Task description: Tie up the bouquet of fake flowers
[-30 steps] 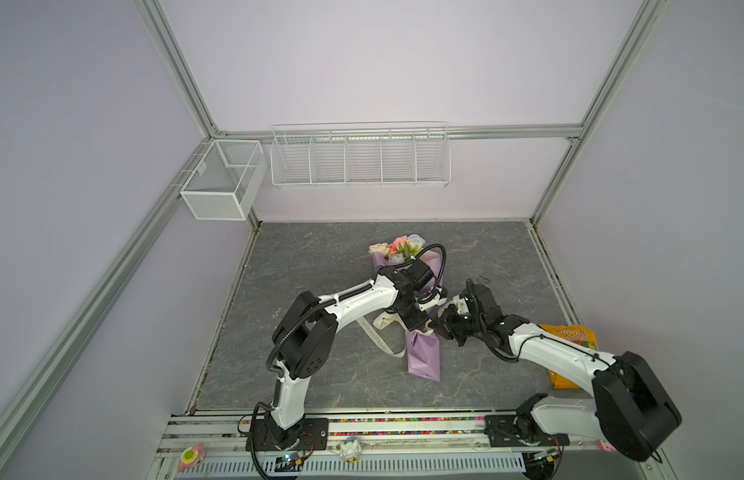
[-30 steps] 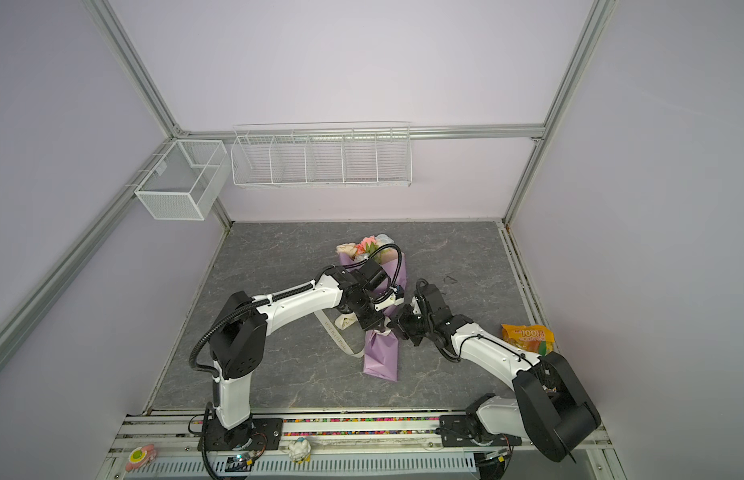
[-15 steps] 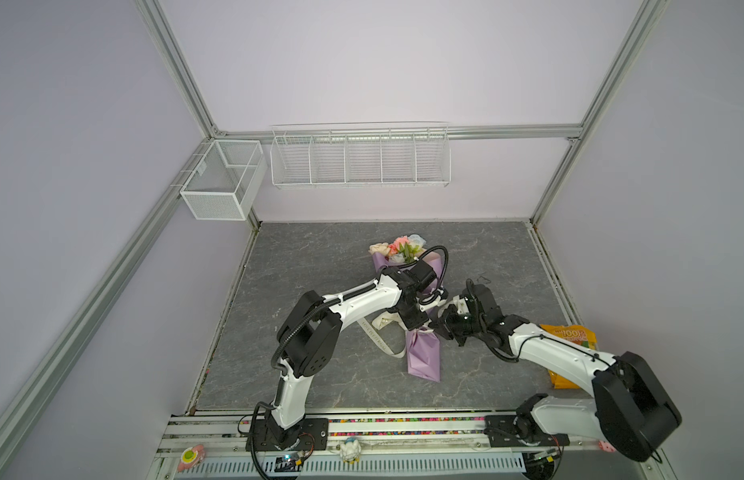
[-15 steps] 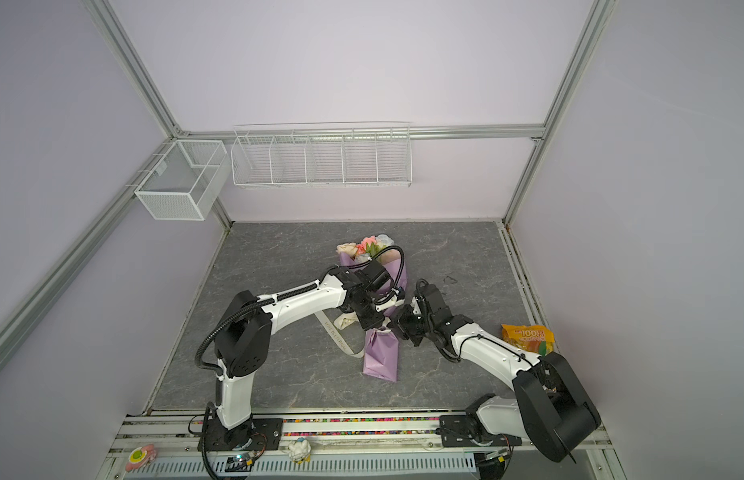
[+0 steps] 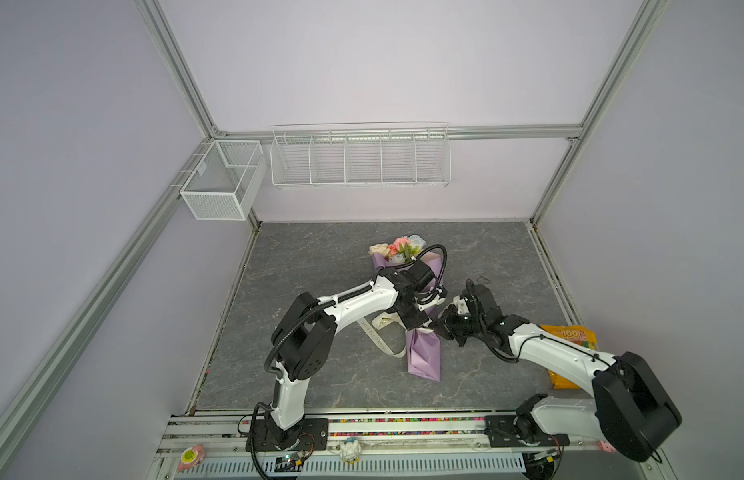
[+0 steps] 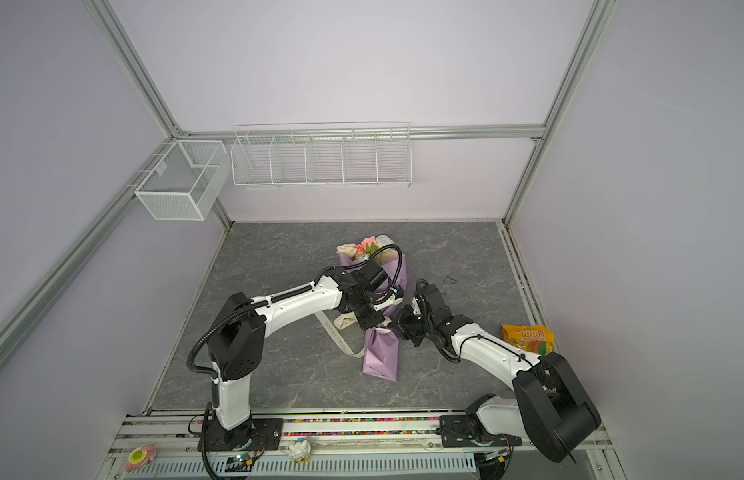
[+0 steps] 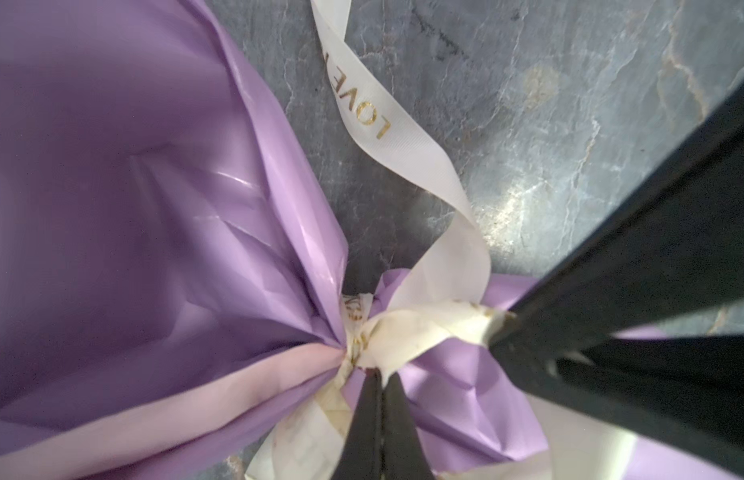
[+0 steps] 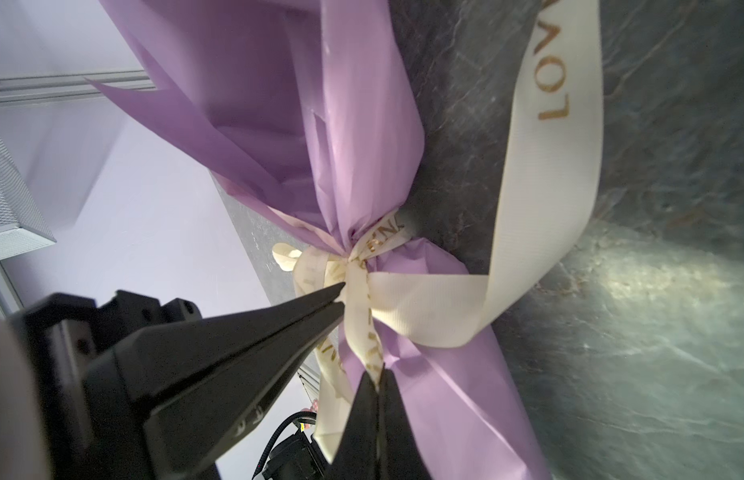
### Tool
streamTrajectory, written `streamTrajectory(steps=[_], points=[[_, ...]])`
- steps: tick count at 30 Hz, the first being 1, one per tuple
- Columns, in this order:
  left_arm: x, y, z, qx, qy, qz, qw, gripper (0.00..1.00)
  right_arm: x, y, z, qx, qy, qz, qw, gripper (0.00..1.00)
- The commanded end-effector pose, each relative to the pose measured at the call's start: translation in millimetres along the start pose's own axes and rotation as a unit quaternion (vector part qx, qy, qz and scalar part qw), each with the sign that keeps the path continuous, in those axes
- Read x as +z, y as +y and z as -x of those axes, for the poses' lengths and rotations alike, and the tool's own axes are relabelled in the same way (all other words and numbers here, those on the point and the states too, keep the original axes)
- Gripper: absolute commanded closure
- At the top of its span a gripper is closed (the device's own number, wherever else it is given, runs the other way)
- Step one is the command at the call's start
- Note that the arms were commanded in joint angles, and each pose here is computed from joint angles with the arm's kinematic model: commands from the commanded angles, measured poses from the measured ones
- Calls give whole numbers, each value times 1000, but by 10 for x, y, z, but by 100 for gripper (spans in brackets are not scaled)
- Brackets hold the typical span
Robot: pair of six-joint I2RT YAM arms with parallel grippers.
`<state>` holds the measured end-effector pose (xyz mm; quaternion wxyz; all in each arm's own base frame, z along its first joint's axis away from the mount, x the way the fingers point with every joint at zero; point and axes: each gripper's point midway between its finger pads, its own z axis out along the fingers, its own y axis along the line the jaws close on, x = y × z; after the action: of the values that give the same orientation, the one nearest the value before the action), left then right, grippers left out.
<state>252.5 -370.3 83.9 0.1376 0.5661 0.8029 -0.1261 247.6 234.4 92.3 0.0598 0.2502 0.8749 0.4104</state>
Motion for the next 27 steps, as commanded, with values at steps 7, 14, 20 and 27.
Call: streamTrajectory(steps=[7, 14, 20, 27], points=[[-117, -77, 90, -10, -27, -14, 999, 100, 17, -109, -6, 4, 0, -18, 1000, 94], [-222, -37, 165, -21, -47, 0, 999, 100, 22, -212, -13, 2, 0, -40, 999, 94], [-414, -101, 354, -50, -113, -36, 992, 100, 63, -204, -4, -23, 1, -29, 999, 91], [-455, -112, 368, -85, -146, -68, 983, 100, -195, -93, 184, -94, -67, -15, 993, 67]])
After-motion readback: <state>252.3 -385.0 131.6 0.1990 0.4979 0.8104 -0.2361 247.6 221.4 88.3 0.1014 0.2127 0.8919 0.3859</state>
